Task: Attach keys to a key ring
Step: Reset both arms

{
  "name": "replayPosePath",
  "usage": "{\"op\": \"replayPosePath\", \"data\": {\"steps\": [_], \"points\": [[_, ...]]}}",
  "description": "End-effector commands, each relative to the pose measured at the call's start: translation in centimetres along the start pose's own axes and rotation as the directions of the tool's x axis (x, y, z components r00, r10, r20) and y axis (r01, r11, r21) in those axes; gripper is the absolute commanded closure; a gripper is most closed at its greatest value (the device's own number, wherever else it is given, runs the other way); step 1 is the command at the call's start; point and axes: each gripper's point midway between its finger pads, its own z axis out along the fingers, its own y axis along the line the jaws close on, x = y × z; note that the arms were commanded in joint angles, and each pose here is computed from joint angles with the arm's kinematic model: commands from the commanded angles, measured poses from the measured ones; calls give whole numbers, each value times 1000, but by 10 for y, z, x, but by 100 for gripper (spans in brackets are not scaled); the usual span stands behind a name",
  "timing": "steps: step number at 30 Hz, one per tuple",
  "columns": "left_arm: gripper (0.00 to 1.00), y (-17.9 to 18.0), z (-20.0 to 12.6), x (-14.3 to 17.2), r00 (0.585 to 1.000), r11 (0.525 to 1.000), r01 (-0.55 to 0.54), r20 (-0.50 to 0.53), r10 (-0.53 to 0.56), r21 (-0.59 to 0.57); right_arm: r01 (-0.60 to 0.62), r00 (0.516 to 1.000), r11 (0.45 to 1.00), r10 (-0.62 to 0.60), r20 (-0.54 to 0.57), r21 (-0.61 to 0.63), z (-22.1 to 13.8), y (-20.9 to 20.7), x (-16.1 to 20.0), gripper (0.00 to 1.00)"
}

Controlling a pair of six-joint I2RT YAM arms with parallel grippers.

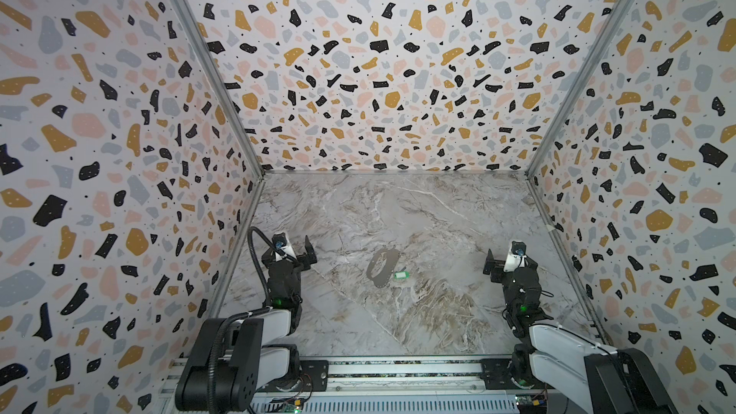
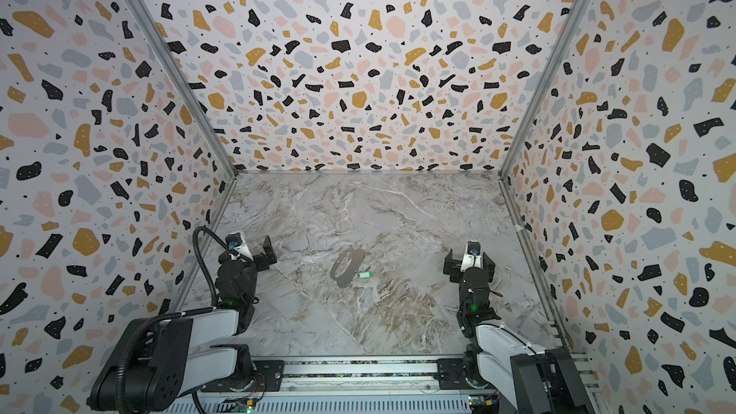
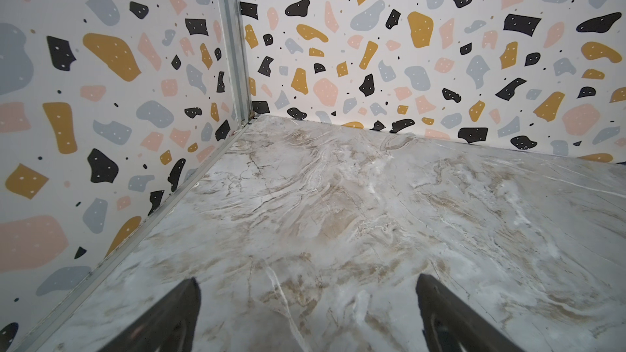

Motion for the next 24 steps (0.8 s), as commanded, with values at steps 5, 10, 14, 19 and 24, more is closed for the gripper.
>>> {"op": "replayPosePath", "data": {"steps": [5,10,14,19,24], "points": [[1,0,3,-13,997,1000,2,73,-3,8,-21,996,1000,22,85,-10,9,1,-31,1],[1,-10,11,-5,999,998,-27,48,24,55,-23,995,1000,24,97,-15,13,2,-34,1],[1,-10,13,-3,999,998,-33,36,32,46,-17,994,999,20,110,-27,14,5,-36,1],[0,-11,15,-2,999,999,-47,23,46,25,-20,989,1000,22,146,-20,17,3,-42,1],[1,-12,14,-1,999,998,-50,22,49,31,-8,983,998,20,182,-66,24,11,-47,1]]}}
